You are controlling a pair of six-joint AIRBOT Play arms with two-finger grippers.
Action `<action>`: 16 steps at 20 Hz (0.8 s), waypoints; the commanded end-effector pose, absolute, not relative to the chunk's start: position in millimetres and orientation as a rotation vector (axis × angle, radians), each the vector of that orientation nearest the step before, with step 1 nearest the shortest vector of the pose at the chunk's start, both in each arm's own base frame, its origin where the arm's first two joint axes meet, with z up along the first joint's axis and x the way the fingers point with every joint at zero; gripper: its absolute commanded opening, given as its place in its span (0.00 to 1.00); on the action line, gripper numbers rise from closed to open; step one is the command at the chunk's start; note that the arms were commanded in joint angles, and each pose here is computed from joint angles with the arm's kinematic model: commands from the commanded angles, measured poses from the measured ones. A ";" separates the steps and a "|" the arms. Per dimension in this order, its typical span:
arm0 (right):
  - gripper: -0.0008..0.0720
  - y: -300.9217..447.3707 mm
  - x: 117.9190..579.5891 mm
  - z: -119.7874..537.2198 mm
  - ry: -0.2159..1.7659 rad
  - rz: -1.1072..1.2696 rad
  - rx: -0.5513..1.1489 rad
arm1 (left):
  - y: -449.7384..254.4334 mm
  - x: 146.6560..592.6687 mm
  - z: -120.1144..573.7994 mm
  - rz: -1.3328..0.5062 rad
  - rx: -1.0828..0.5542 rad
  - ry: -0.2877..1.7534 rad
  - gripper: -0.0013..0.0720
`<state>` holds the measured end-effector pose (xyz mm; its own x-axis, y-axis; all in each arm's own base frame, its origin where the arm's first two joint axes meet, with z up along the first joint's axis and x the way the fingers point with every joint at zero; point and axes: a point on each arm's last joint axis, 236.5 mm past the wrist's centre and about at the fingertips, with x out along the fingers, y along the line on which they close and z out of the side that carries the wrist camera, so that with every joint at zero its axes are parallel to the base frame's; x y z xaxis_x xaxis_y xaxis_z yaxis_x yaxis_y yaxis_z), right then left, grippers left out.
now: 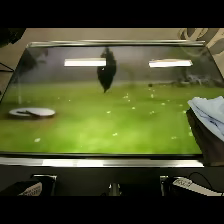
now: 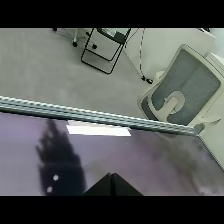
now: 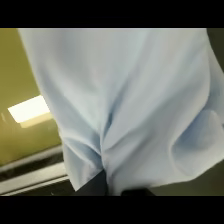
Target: Fold the shirts.
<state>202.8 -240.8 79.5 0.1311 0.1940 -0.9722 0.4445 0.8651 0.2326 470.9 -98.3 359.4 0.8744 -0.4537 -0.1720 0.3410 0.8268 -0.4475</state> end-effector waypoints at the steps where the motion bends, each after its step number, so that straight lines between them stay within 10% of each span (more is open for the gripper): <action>1: 0.03 -253.0 156.7 50.1 1.632 -0.313 0.498 | -97.6 472.5 359.6 -0.425 -0.419 0.273 0.05; 6: 0.08 -261.8 162.3 14.5 1.600 -0.338 0.474 | -97.0 473.0 361.0 -0.423 -0.421 0.267 0.05; 8: 0.90 -267.6 165.6 12.4 1.580 -0.349 0.452 | -96.5 473.4 361.8 -0.422 -0.421 0.263 0.05; 16: 0.91 -342.7 313.7 227.0 0.900 -0.506 -0.239 | -119.7 475.2 356.8 -0.400 -0.204 0.257 0.05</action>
